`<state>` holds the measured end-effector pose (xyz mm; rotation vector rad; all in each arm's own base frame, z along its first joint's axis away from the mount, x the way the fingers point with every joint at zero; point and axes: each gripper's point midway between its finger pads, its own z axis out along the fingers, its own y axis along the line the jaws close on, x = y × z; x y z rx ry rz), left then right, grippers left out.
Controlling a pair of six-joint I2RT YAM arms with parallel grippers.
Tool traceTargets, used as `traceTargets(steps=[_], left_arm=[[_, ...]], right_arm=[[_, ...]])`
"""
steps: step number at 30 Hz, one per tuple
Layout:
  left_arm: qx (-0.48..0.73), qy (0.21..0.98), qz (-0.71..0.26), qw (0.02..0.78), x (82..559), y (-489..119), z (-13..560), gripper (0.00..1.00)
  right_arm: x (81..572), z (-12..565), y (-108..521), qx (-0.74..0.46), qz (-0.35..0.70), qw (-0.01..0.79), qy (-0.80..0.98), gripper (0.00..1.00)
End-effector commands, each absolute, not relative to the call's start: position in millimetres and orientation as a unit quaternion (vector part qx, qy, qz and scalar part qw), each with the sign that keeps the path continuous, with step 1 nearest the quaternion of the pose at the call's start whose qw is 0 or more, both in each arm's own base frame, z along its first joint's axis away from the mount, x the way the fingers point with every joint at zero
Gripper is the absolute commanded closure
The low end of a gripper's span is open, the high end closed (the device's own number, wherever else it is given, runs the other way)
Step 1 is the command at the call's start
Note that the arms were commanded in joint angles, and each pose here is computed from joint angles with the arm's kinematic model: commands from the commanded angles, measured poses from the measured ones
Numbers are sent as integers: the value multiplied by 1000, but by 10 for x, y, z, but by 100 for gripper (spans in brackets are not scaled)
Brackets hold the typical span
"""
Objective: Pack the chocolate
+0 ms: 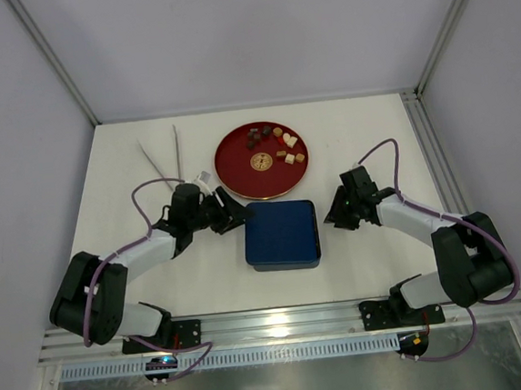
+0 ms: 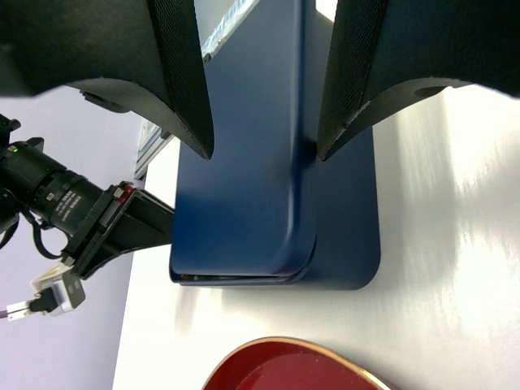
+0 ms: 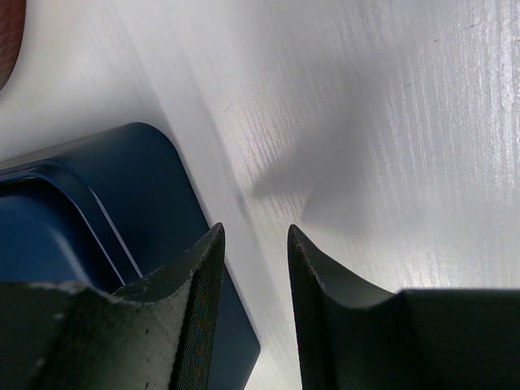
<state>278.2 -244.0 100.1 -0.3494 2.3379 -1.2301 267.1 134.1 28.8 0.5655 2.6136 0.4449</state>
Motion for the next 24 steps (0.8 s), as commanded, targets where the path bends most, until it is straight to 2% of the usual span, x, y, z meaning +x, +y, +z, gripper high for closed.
traceTargets(steps=[1,13,24], left_arm=[[-109,847,-458,246,2808,-2457,1170,47],[-120,856,-444,238,2759,-2404,1060,50],[-112,874,-411,233,2701,-2316,999,45]], right_arm=[[2782,381,1392,195,169,236,937,61],[2775,376,1432,192,172,236,937,61],[2773,360,1428,191,170,232,938,61]])
